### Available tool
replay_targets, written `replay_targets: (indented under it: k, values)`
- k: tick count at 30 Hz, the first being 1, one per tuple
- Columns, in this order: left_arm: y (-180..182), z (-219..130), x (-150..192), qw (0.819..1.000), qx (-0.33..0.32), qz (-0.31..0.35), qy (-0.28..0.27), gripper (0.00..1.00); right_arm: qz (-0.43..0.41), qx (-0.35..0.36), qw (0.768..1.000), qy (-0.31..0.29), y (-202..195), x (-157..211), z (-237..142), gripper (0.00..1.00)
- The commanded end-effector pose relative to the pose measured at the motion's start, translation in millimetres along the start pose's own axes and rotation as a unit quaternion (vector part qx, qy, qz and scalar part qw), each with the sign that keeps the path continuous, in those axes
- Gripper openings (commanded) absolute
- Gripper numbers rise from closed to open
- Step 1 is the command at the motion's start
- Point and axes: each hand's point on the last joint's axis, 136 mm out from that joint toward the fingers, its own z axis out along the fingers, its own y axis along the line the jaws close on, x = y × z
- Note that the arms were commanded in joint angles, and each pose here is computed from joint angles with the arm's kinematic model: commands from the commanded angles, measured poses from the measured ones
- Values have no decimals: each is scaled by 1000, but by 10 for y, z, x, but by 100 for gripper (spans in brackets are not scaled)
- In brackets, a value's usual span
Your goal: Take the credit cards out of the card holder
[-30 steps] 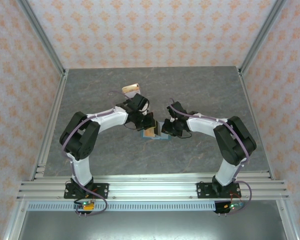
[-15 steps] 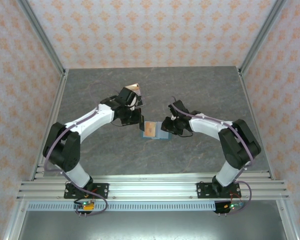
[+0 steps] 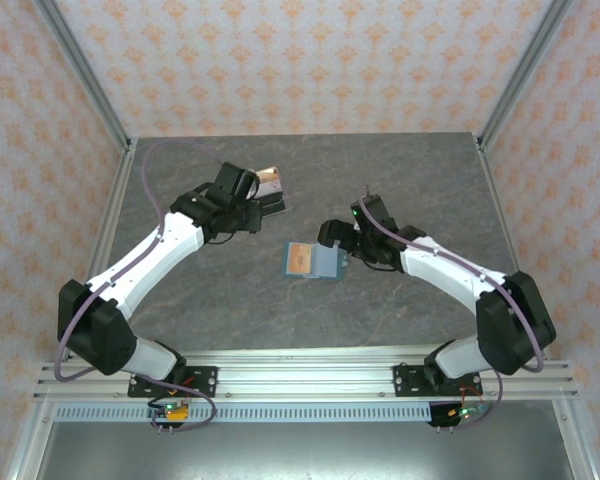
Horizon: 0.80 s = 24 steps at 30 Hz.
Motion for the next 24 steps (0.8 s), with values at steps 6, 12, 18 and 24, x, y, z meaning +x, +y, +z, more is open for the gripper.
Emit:
replay_targets:
  k: [6,12,18,24]
  values:
    - [-89,160,-599,981,-4,193,-20,0,0,17,1000,-23,-95,-40,-83,99]
    - [-132,408,-791,956,36,291,20,0,-4,23,999,-23,-126,-18,-140,99]
    - [-37,779,-795,931,62,351,75,0,-6,27,999,-26,-135,-31,-187,99]
    - [157,1062,-827,925,60,358,111,0,-8,28,999,-26,-115,-48,-210,99]
